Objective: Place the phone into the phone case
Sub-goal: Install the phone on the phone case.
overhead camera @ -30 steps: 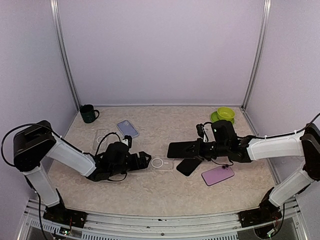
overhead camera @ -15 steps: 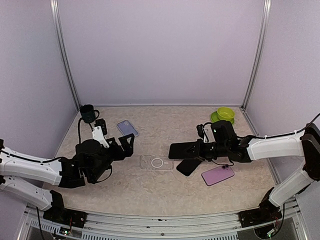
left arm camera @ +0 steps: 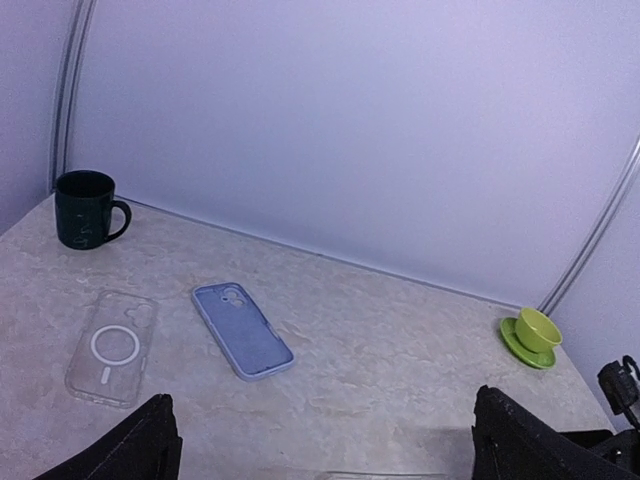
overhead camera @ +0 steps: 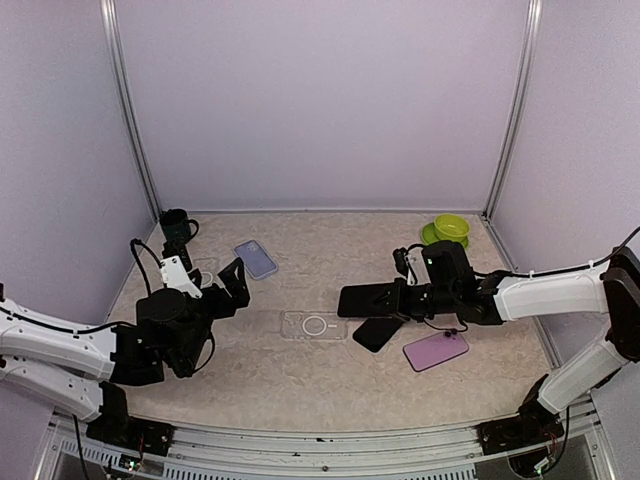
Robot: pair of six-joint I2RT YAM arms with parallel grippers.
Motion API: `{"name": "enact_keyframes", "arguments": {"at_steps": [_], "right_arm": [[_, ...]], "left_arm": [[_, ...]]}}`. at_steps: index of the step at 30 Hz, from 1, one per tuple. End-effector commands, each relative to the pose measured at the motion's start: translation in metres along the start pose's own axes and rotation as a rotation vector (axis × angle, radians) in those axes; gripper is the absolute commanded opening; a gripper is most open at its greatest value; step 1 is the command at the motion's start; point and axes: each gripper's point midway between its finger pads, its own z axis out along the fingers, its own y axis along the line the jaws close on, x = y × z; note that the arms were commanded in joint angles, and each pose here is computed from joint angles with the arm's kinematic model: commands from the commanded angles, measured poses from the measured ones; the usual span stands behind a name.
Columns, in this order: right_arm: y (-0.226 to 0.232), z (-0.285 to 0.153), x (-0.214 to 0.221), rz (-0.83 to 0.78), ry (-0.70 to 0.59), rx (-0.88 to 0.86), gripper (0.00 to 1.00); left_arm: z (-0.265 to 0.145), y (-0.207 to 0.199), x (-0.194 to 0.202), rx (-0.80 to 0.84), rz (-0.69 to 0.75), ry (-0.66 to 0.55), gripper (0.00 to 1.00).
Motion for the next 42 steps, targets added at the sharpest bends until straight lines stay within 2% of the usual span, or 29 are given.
{"name": "enact_keyframes", "arguments": {"at_steps": [1,6,9,12,21,27,42], "right_arm": [[0.019,-0.008,-0.021,-0.036,-0.069,-0.05,0.0],[0.021,-0.003,-0.021,-0.044,-0.048,-0.051,0.0],[0.026,0.001,-0.018,-0.049,-0.021,-0.073,0.0],[0.031,0.005,-0.019,-0.053,-0.003,-0.092,0.0],[0.049,0.026,-0.018,-0.031,0.081,-0.142,0.0],[0.058,0.041,-0.01,-0.035,0.145,-0.18,0.0],[0.056,0.073,0.008,0.002,0.243,-0.203,0.0]], "left_arm": [[0.008,0.016,0.001,-0.117,0.05,-0.018,0.99],[0.012,-0.001,0.012,0.04,0.082,0.028,0.99],[0.004,-0.01,0.018,0.181,0.062,0.036,0.99],[0.007,-0.017,0.025,0.268,0.033,0.097,0.99],[0.017,-0.019,0.042,0.28,0.004,0.18,0.99],[0.034,-0.005,0.074,0.282,-0.079,0.287,0.99],[0.051,-0.024,0.147,0.291,-0.07,0.519,0.99]]}}
